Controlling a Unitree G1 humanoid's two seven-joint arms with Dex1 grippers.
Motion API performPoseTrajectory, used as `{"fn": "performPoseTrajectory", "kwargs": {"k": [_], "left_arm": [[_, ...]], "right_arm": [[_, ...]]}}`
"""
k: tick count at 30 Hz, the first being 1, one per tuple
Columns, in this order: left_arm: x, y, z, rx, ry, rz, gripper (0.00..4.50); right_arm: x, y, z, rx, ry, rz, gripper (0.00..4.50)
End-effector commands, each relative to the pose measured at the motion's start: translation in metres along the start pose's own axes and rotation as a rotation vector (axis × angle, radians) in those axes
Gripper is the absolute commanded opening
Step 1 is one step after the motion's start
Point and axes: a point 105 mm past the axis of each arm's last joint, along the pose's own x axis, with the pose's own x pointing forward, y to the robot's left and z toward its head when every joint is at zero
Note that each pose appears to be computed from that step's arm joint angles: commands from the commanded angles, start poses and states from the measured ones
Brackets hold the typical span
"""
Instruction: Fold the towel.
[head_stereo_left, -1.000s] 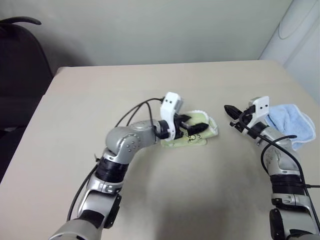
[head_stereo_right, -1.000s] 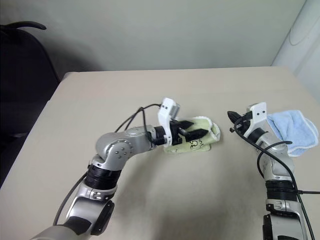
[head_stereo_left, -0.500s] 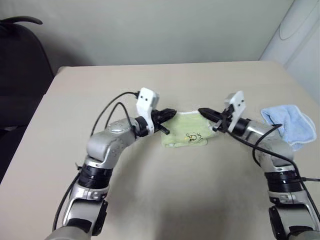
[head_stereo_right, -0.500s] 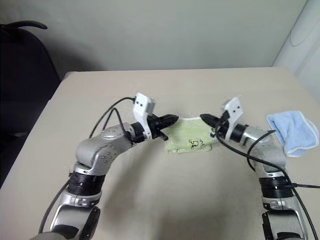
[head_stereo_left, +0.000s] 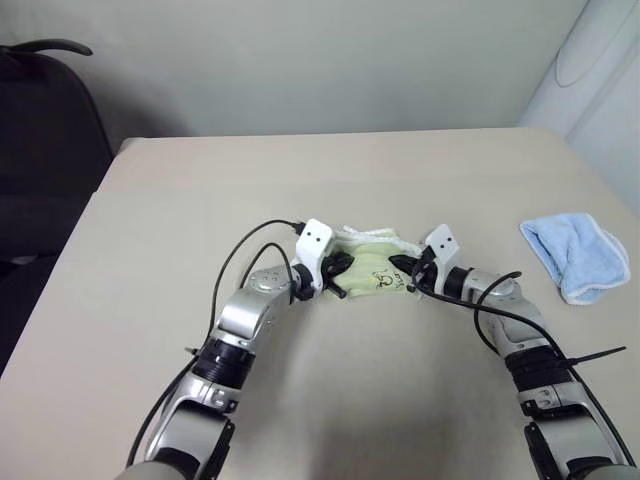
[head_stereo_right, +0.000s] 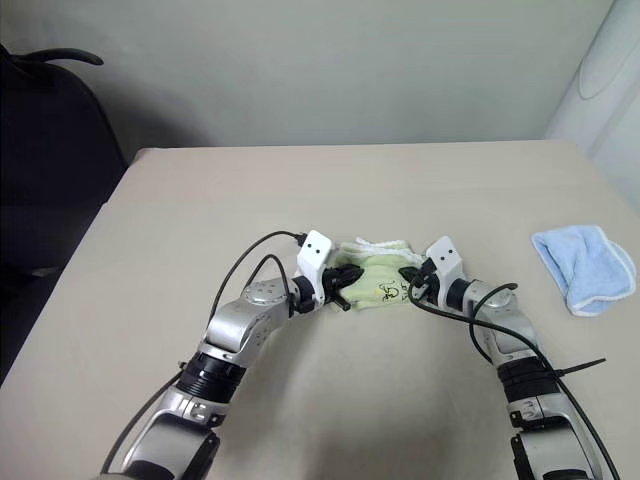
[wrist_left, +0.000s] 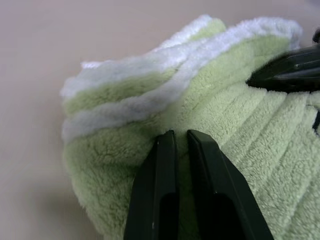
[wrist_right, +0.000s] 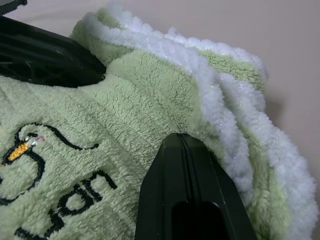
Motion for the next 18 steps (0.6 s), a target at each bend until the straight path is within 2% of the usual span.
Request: {"fn": "performPoseTrajectory", "kwargs": {"k": [1, 4, 7, 13, 17, 18], "left_arm": [[-0.029, 0.008, 0.048, -0.188, -0.214, -0.005, 0.52], [-0.056, 0.023, 0.064, -0.345, -0.296, 0.001, 0.52], [-0.074, 0.032, 0.052, -0.407, -0.231, 0.011, 1.10], [-0.077, 0.026, 0.025, -0.605, -0.107, -0.057, 3.29], [-0.065, 0.011, 0.009, -0.662, -0.016, -0.109, 4.49], [-0.062, 0.008, 0.006, -0.671, 0.005, -0.117, 4.49]], "right_arm": [[-0.025, -0.015, 0.031, 0.002, -0.123, -0.053, 0.00], [-0.042, -0.018, 0.053, -0.002, -0.198, -0.064, 0.00], [-0.054, -0.022, 0.068, -0.009, -0.243, -0.082, 0.00], [-0.056, -0.030, 0.079, -0.015, -0.276, -0.112, 0.00], [-0.051, -0.029, 0.082, -0.016, -0.288, -0.106, 0.00], [-0.051, -0.029, 0.083, -0.015, -0.292, -0.105, 0.00]]}}
